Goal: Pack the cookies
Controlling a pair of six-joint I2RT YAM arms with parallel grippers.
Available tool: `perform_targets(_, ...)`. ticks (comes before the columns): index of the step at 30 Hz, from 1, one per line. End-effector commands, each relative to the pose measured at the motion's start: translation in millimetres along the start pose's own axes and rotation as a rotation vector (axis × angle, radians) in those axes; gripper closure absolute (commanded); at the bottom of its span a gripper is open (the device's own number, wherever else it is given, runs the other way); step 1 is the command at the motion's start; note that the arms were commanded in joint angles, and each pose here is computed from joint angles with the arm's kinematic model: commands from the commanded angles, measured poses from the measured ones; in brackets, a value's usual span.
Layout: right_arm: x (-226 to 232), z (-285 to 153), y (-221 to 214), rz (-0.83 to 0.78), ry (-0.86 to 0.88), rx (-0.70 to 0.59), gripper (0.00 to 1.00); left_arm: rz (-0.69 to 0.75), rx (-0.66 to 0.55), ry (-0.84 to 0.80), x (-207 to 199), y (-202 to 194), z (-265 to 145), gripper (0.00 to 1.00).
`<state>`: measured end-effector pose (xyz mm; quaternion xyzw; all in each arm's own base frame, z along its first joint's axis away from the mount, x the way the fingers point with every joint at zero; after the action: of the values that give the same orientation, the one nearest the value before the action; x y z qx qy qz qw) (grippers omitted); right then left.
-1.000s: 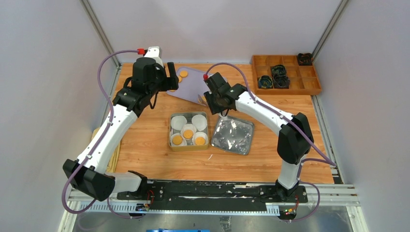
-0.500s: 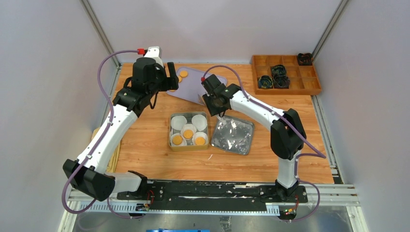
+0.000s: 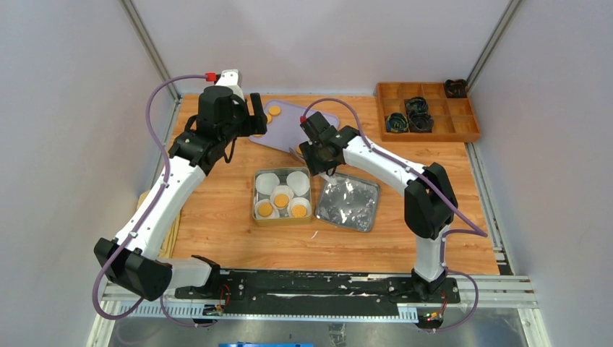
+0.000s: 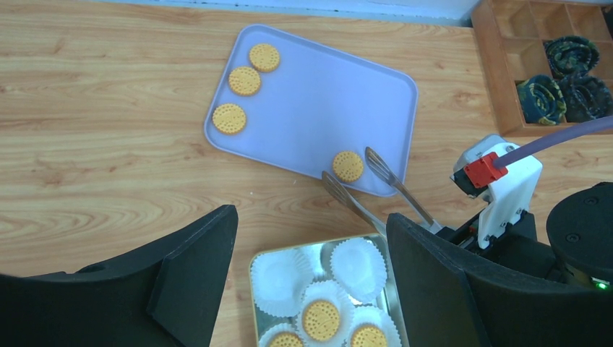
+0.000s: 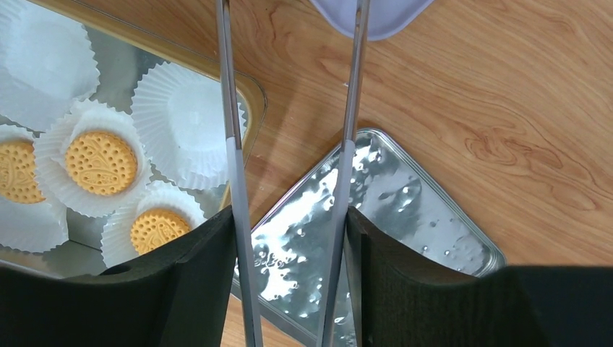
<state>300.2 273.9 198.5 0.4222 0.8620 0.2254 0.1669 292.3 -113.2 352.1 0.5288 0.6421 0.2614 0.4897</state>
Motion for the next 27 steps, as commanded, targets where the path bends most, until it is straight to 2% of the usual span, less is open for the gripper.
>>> perform_targets(1, 1.9, -2.5, -0.7, 0.013, -0.042, 0.018, 0.45, 0.013, -0.007, -0.007, 0.3, -0.2, -2.6, 0.19)
perform_targets(12, 5.7, -16.0, 21.1, 0.078, 0.008, -0.082, 0.44, 0.017, -0.004, -0.007, 0.3, 0.0, -2.3, 0.19)
perform_targets(27, -1.9, -5.8, 29.2, 0.124, -0.035, -0.091, 0.44, 0.014, 0.0, -0.016, -0.9, -0.4, -0.8, 0.19)
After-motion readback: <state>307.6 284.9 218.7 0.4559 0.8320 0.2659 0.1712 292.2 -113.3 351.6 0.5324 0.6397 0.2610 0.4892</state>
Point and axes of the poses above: each gripper's point midway between its finger pads, its own z axis out along the fingers, its own x axis along the line the jaws close on, y = z × x, the point moved 9 cm from there along -z, back along the fingers, and after that the axes turned 10 degrees about -z, right-handed, at the moved point
